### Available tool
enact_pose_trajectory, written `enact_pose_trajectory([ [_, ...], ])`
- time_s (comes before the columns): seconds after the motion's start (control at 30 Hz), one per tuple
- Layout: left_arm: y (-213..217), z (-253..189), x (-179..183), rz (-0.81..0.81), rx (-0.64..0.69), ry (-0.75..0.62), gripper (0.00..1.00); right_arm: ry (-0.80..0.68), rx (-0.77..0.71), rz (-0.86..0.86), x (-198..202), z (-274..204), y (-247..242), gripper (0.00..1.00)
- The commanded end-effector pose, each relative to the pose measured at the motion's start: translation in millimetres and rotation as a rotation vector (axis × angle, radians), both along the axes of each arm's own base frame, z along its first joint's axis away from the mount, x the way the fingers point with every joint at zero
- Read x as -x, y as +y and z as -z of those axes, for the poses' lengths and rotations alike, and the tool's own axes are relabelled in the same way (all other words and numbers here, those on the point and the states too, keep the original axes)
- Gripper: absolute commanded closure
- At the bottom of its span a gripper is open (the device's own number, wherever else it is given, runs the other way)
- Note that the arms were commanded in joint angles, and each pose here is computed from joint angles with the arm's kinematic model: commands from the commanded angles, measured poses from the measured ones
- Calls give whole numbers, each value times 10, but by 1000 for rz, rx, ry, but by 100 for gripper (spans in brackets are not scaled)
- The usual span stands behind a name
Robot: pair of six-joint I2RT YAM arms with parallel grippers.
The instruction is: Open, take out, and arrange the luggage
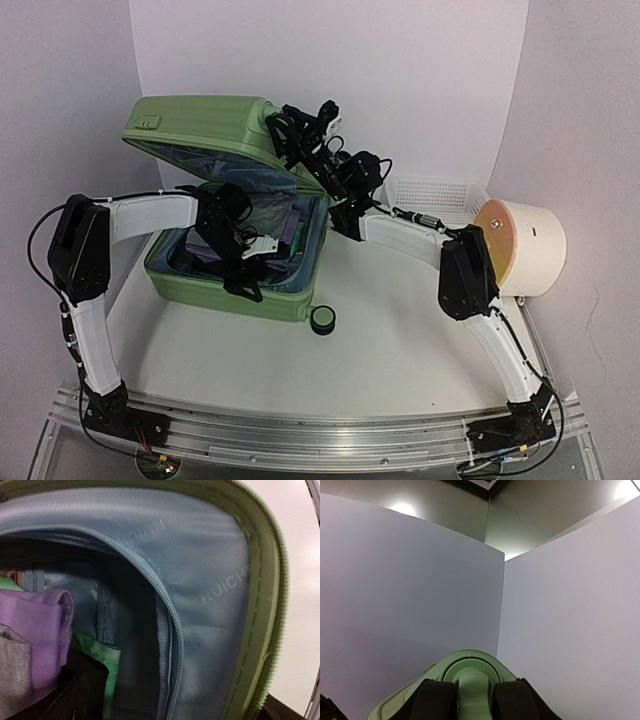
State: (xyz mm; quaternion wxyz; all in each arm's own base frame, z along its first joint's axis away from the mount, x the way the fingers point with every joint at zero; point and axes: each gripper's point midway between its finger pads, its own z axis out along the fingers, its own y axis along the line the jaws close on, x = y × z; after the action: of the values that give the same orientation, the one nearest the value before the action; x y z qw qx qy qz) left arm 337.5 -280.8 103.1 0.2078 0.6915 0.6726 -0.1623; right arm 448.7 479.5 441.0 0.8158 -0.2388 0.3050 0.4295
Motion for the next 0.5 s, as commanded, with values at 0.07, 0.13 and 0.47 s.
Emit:
enact_pose_trajectory([
  [0.07,-181,-1240,-103,161,197,-330,5,172,-32,510,-1170,283,-962,100],
  [0.13,-135,-1478,73,253,237,-430,5,168,-29,509,-1164,271,-962,100],
  [0.47,319,-2944,168,113,452,-1578,7,174,-12,495,-1143,298,-954,100],
])
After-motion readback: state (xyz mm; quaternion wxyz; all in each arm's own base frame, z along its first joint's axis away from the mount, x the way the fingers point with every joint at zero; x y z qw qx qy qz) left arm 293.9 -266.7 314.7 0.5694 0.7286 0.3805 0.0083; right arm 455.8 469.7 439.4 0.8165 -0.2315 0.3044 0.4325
